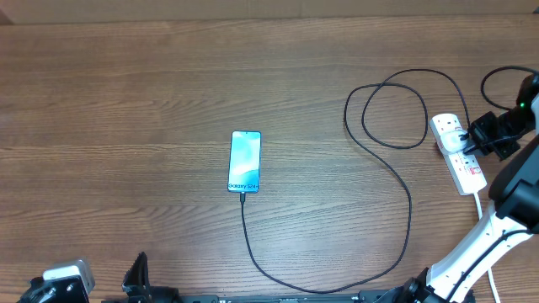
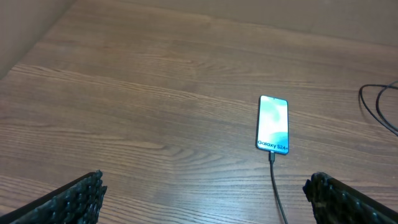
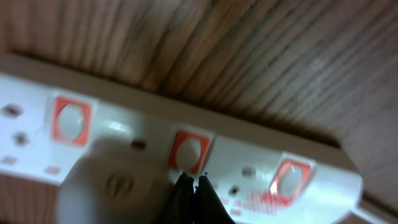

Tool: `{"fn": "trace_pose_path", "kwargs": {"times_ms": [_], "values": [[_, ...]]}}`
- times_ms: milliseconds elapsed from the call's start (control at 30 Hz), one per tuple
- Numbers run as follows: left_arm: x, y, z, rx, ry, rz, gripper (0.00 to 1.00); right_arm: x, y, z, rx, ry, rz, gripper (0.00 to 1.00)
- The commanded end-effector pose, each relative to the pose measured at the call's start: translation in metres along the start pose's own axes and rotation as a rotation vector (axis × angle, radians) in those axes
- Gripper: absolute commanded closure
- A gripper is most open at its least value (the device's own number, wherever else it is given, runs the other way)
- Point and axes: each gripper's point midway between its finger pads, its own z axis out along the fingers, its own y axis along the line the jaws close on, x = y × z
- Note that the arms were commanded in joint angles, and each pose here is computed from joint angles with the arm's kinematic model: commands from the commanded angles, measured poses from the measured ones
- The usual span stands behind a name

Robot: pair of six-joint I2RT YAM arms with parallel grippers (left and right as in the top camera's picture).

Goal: Plug charger to phone and switch on socket

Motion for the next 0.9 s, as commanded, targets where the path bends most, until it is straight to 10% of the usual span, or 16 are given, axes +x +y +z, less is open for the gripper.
{"fn": "trace_pose_path", "kwargs": {"times_ms": [0,867], "values": [[0.0,-0.002,0.0,0.011,-0.005,0.021,0.0,-0.004,0.003,0.003,-0.004,-0.006,-0.015,0.96],[0.0,-0.002,0.0,0.01,-0.005,0.021,0.0,-0.008,0.009,-0.022,-0.013,-0.026,-0.024,0.96]]}}
